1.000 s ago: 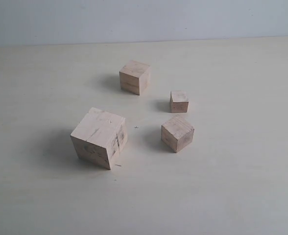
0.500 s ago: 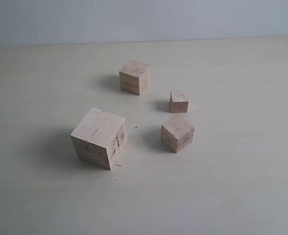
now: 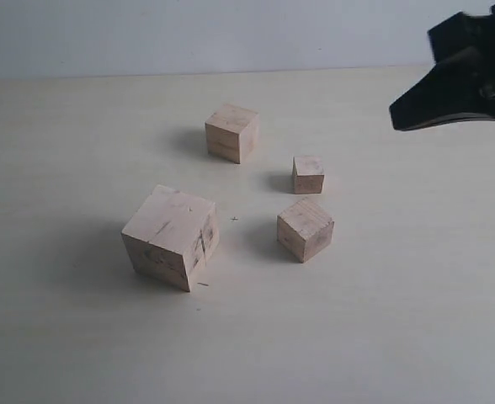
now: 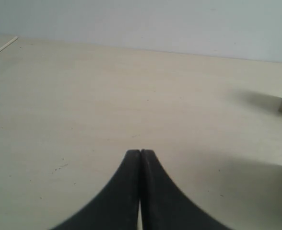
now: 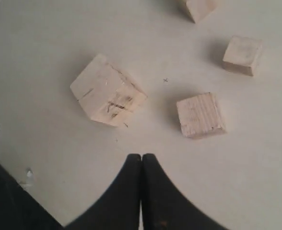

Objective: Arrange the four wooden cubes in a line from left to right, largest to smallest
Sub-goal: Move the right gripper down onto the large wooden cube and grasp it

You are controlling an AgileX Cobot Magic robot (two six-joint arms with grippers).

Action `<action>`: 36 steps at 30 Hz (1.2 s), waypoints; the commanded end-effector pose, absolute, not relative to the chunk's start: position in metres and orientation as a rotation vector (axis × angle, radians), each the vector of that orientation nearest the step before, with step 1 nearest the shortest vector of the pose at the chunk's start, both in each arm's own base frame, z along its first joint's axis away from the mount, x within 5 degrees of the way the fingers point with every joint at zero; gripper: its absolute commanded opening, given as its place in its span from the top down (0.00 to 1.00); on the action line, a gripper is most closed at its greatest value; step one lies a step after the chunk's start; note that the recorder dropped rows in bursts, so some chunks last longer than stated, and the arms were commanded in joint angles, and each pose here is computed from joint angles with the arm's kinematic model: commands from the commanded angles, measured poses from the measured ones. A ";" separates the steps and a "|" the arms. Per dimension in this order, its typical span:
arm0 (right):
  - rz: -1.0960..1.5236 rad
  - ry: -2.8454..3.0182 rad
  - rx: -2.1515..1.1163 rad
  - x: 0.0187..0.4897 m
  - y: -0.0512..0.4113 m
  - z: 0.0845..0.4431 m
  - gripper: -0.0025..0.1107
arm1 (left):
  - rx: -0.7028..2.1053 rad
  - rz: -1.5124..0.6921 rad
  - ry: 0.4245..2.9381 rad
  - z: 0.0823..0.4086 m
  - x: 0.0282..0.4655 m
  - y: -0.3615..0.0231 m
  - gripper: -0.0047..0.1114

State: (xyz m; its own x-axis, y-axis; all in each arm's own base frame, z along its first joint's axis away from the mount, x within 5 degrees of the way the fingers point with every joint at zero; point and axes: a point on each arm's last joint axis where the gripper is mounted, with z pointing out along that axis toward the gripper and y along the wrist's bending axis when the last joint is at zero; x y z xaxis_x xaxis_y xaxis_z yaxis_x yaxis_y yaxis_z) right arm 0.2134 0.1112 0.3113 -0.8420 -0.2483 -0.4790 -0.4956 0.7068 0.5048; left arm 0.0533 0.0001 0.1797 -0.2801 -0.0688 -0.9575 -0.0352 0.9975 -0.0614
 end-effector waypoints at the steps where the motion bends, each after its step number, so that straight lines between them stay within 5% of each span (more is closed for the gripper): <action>1: 0.937 2.503 -0.415 0.248 0.122 0.292 0.98 | -0.071 -0.032 1.838 0.181 0.053 0.000 0.96; 19: 0.900 2.419 0.085 0.304 0.124 0.253 0.98 | -0.071 -0.032 1.838 0.181 0.053 0.000 0.96; 25: 0.879 2.238 -0.807 0.276 0.173 0.265 0.97 | -0.071 -0.032 1.838 0.181 0.053 0.000 0.96; 28: 0.841 2.110 -1.200 0.242 0.221 0.269 0.83 | -0.071 -0.032 1.838 0.181 0.053 0.000 0.96; 34: 0.694 2.028 -1.496 0.213 0.271 0.233 0.05 | -0.071 -0.032 1.838 0.181 0.053 0.000 0.96; 36: 0.671 2.032 -1.501 0.212 0.281 0.221 0.05 | -0.071 -0.032 1.838 0.181 0.053 0.000 0.96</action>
State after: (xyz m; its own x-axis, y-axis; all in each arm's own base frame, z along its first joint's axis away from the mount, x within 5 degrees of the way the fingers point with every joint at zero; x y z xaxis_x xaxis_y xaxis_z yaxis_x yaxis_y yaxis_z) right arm 0.2110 0.2715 0.2307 -0.2710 -0.6971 -0.6638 -0.9588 0.2563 0.1223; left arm 0.0533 0.0001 0.1797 -0.2801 -0.0688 -0.9575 -0.0352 0.9975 -0.0614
